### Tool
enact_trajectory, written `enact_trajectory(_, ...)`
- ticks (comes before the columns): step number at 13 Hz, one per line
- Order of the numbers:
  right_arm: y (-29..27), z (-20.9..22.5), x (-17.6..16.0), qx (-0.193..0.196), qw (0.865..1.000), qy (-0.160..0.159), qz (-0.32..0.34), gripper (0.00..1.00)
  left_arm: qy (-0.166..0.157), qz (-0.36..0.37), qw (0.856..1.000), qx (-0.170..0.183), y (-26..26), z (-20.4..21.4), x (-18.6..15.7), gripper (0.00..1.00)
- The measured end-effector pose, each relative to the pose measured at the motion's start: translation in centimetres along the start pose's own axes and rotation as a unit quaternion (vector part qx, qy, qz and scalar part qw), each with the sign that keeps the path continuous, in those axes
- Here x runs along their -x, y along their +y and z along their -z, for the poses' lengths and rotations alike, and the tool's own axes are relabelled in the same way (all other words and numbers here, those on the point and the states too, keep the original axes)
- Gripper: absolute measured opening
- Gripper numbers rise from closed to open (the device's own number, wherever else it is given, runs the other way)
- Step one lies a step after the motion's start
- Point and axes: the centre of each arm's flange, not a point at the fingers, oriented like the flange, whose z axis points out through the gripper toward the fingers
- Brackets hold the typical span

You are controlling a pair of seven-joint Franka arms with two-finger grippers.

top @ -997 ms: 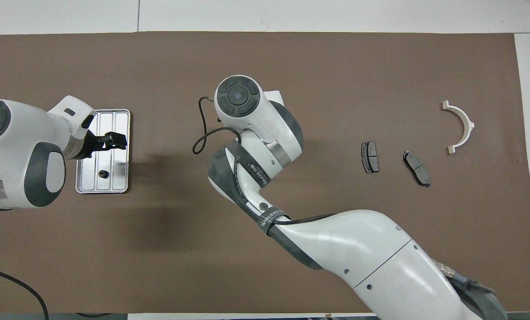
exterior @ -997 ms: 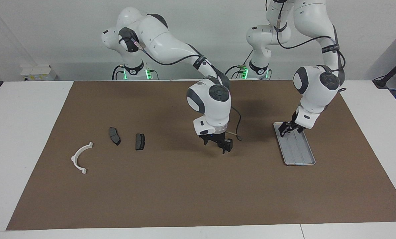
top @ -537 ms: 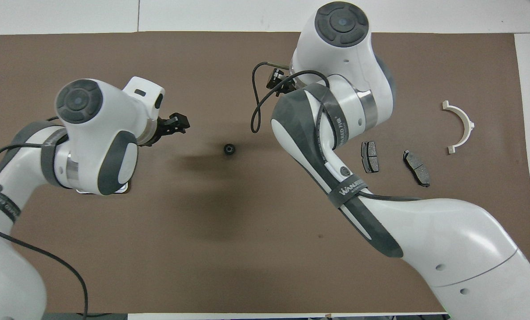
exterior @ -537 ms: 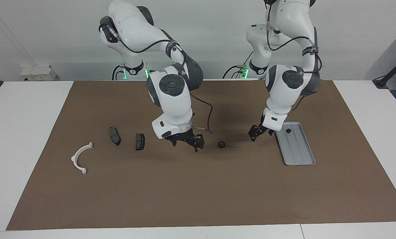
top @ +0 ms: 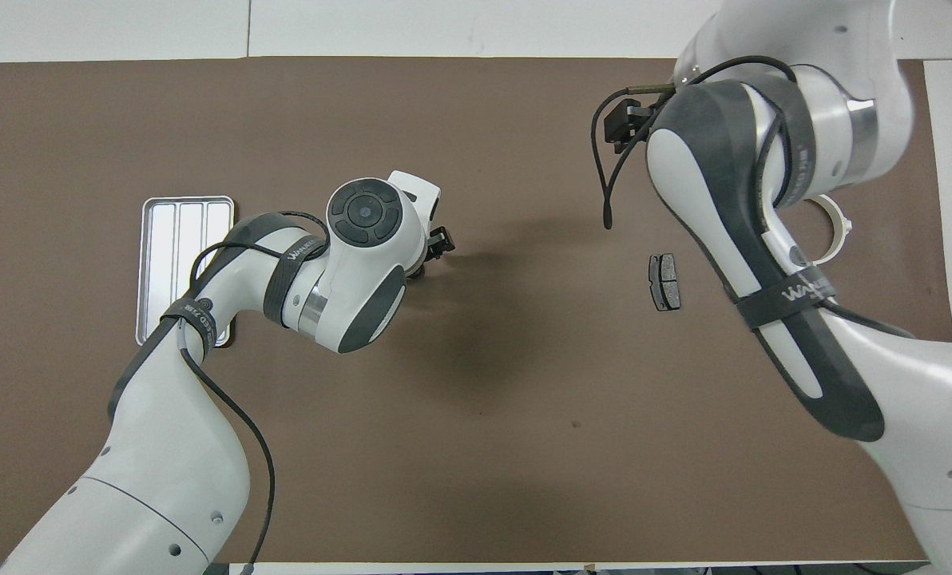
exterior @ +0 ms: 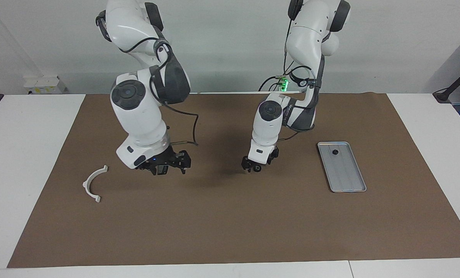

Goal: Pick bearing gear from pile to tray
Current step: 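Grasp the second bearing with the left gripper while the right gripper withdraws, then carry the bearing to the tray with the left gripper while the right returns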

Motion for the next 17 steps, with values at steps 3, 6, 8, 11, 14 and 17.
enact_trajectory(3, 5.9, 2.4, 0.9, 0.004, 1.0, 0.004, 0.023, 1.0, -0.009, -0.005, 1.0, -0.01, 0.2, -1.8, 0.6, 1.0)
enact_trajectory(6, 8.5, 5.4, 3.9, 0.01, 1.0, 0.007, 0.013, 1.0, -0.011, -0.006, 1.0, -0.011, 0.6, -1.9, 0.5, 0.96)
enact_trajectory(8, 9.5, 7.6, 6.4, 0.015, 1.0, 0.01, 0.01, 1.0, -0.009, -0.002, 1.0, -0.009, 0.8, -1.6, 0.4, 0.81)
enact_trajectory(11, 11.0, 10.4, 9.4, 0.021, 0.999, 0.005, 0.035, 1.0, -0.006, 0.003, 1.0, -0.007, 0.7, -1.1, 0.0, 0.51)
enact_trajectory(14, 11.8, 12.9, 11.6, 0.025, 0.998, -0.006, 0.049, 1.0, -0.006, 0.015, 1.0, -0.013, -0.6, -0.7, -1.6, 0.34)
enact_trajectory(17, 12.4, 15.6, 14.3, 0.026, 0.998, -0.025, 0.042, 1.0, -0.022, 0.005, 0.999, -0.033, -7.3, 4.4, -6.7, 0.34)
